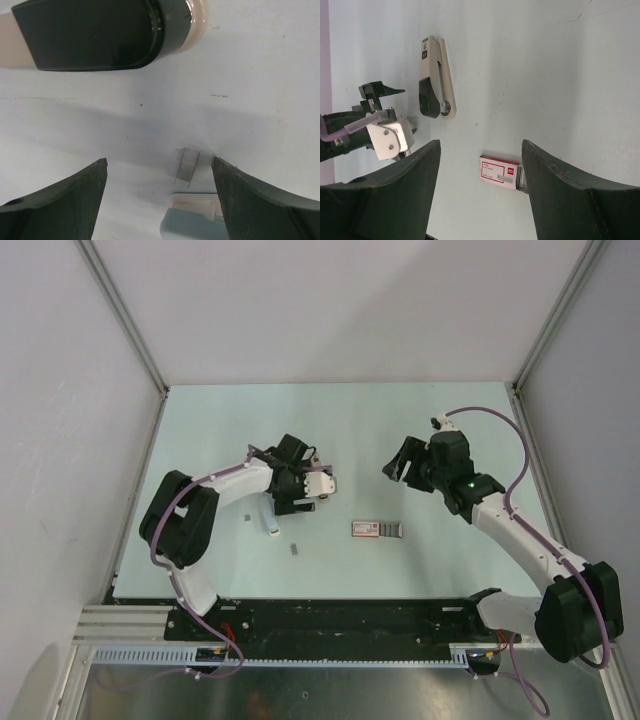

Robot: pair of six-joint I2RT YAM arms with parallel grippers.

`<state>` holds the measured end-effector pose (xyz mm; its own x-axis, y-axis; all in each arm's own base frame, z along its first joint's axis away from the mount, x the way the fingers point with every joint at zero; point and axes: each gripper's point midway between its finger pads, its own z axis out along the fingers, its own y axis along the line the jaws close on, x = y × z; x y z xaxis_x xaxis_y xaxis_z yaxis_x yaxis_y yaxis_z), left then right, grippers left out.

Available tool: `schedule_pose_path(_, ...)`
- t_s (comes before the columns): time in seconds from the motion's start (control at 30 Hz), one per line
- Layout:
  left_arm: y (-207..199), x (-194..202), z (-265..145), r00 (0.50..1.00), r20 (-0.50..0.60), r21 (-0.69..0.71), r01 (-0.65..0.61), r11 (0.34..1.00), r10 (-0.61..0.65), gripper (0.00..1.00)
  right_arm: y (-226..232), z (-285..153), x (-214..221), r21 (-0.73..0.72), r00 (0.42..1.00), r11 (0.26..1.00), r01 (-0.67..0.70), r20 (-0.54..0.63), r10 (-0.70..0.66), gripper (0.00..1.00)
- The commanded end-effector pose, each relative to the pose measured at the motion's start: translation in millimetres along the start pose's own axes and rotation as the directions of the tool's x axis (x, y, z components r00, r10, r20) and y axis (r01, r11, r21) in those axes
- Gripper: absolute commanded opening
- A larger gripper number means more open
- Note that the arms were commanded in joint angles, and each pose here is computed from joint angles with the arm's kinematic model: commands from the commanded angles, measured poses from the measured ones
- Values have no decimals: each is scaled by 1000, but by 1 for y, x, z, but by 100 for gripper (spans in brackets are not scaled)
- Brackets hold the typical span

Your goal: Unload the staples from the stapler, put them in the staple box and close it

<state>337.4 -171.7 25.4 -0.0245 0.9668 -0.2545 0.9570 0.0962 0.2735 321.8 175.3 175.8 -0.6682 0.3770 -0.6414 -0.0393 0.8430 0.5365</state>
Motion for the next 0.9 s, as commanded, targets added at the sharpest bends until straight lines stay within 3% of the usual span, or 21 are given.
schedule_pose_path(0.0,-5,4,11,999,-25,36,-44,998,45,86,8,0,-7,-50,1000,999,7,16,-6,69)
schedule_pose_path(0.17,-12,14,14,996,-57,57,-61,997,64,65,5,1,-8,-49,1000,999,4,11,-3,67)
schedule_pose_path(0.63,-16,17,12,996,-75,67,-39,997,45,39,-4,7,-1,-19,1000,1000,11,-10,-11,58)
schedule_pose_path(0.87,-18,1,3,999,-26,64,-26,998,28,14,-11,11,6,-5,1000,1000,9,-26,-9,57)
